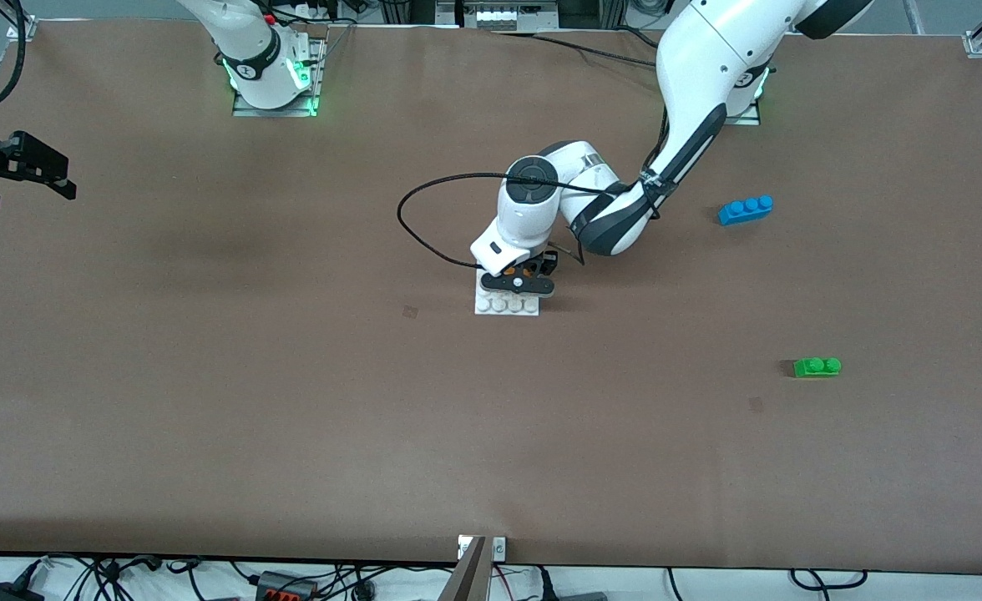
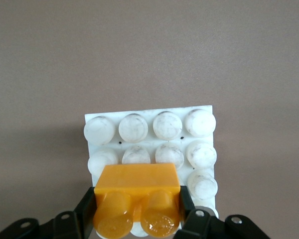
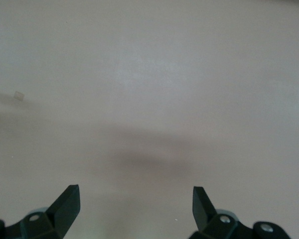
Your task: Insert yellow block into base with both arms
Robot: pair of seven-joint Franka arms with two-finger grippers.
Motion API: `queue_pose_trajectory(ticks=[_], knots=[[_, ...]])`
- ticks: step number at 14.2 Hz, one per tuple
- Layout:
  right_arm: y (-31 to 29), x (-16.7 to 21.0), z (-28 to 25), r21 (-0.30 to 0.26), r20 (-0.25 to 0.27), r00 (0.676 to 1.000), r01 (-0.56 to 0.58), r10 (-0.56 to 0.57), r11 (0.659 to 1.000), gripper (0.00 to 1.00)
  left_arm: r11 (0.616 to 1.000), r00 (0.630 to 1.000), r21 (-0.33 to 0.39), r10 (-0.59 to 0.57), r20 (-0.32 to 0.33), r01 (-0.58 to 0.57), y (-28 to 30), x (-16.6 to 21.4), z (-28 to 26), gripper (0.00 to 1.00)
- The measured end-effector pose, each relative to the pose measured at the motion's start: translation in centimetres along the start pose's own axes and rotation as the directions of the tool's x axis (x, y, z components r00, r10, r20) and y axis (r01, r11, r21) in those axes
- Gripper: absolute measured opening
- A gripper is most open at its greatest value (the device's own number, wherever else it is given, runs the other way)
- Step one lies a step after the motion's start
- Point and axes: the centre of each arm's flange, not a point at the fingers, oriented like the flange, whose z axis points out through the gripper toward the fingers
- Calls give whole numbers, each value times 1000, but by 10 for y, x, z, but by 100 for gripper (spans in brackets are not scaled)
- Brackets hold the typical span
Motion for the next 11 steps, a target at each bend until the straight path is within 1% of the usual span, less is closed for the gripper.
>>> queue_pose_trajectory(ticks=[4,8,11], knots=[[1,0,1,5,1,1000,-19,19,1000,100,1000,1000,0,0,0,0,0,0,0,67],[1,1,2,23,3,986,-164,164,986,100,1000,1000,8,18,-7,-18,3,-3,0,67],[0,1,2,23,3,982,-190,190,982,100,1000,1000,12,26,-12,-26,5,-4,1,67]])
